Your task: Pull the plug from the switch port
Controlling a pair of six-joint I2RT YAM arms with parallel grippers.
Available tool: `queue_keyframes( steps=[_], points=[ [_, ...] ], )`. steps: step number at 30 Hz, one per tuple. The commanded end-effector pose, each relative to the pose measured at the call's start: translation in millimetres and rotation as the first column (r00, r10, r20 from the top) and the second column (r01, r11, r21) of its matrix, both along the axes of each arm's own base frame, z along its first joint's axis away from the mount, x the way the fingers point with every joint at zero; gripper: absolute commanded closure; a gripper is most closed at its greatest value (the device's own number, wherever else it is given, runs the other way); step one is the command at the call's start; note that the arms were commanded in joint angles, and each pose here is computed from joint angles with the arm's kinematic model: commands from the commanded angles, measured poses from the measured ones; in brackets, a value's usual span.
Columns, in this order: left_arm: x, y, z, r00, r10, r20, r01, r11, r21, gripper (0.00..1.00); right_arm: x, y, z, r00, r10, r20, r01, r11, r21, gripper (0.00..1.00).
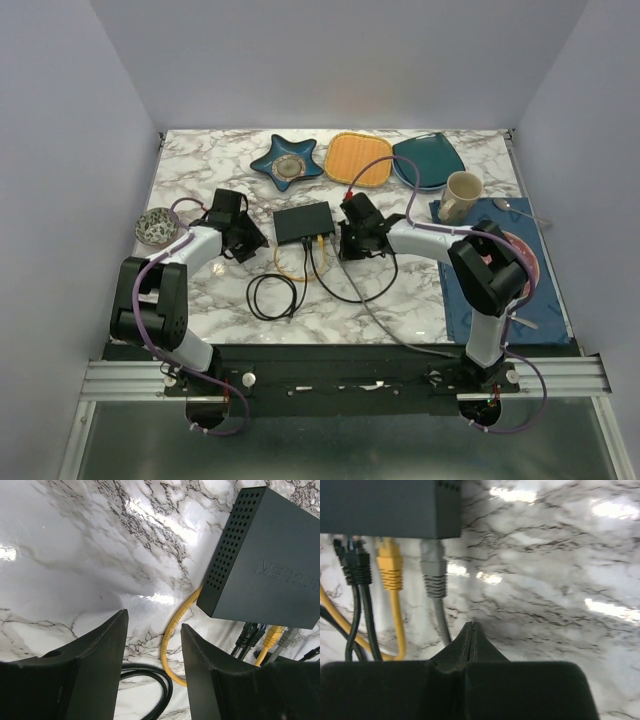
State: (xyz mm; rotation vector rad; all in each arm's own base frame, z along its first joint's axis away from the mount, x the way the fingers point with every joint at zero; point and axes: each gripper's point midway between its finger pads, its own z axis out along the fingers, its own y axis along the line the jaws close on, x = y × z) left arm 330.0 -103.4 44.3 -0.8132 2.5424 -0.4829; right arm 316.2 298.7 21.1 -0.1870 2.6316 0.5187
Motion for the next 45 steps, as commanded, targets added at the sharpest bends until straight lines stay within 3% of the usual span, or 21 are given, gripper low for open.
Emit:
queue_keyframes(
  steps=[1, 18, 22, 23, 26, 29, 30, 31, 36, 38, 39, 41, 43, 45],
  points=[
    [-3, -1, 10, 1.000, -0.010, 0.027, 0.010, 1.000, -0.019, 0.43, -26, 12, -11, 0.998, 0.037, -0.050, -0.037, 0.999, 0.015, 0.99],
    [-6, 10, 36, 0.994, -0.007, 0.110, 0.003, 0.999, 0.039, 0.40, -47, 26, 5, 0.996, 0.089, -0.028, -0.088, 0.994, 0.059, 0.99],
    [-11, 18, 40, 0.992, -0.009, 0.124, -0.001, 0.997, 0.080, 0.25, -39, 7, 16, 0.998, 0.013, 0.061, -0.014, 1.000, 0.010, 0.99],
    [-11, 22, 42, 0.991, -0.004, 0.132, -0.009, 0.995, 0.101, 0.16, -31, -2, 21, 0.994, -0.015, 0.112, 0.018, 1.000, -0.025, 0.99],
    [-12, 28, 56, 0.984, 0.010, 0.176, -0.032, 0.992, 0.122, 0.01, -15, -28, 56, 0.965, -0.045, 0.258, 0.072, 0.993, -0.095, 0.88],
    [-11, 33, 73, 0.971, 0.033, 0.235, -0.064, 0.990, 0.125, 0.01, -6, -49, 89, 0.926, -0.052, 0.373, 0.113, 0.983, -0.143, 0.29],
    [-9, 31, 81, 0.964, 0.042, 0.264, -0.072, 0.992, 0.107, 0.01, -4, -53, 95, 0.918, -0.046, 0.395, 0.115, 0.982, -0.153, 0.04],
    [-8, 30, 84, 0.961, 0.046, 0.274, -0.075, 0.993, 0.094, 0.01, -4, -55, 102, 0.910, -0.046, 0.412, 0.118, 0.981, -0.151, 0.00],
    [10, 21, 100, 0.932, 0.097, 0.349, -0.106, 0.994, 0.007, 0.01, 0, -76, 136, 0.840, -0.141, 0.524, 0.213, 0.974, -0.079, 0.00],
    [12, 20, 95, 0.918, 0.175, 0.356, -0.164, 0.984, -0.064, 0.01, 5, -77, 151, 0.777, -0.202, 0.596, 0.235, 0.972, 0.022, 0.00],
    [23, 19, 111, 0.877, 0.208, 0.433, -0.176, 0.978, -0.113, 0.01, -1, -82, 144, 0.772, -0.171, 0.612, 0.208, 0.978, 0.011, 0.00],
    [19, 13, 105, 0.856, 0.273, 0.439, -0.196, 0.957, -0.213, 0.01, 2, -75, 152, 0.745, -0.187, 0.641, 0.188, 0.980, 0.068, 0.00],
    [29, 1, 121, 0.833, 0.268, 0.485, -0.130, 0.945, -0.300, 0.01, 3, -73, 147, 0.761, -0.186, 0.622, 0.187, 0.980, 0.064, 0.00],
    [30, -32, 115, 0.891, 0.133, 0.434, 0.037, 0.932, -0.361, 0.01, 1, -70, 141, 0.783, -0.194, 0.591, 0.185, 0.980, 0.077, 0.00]
  ],
)
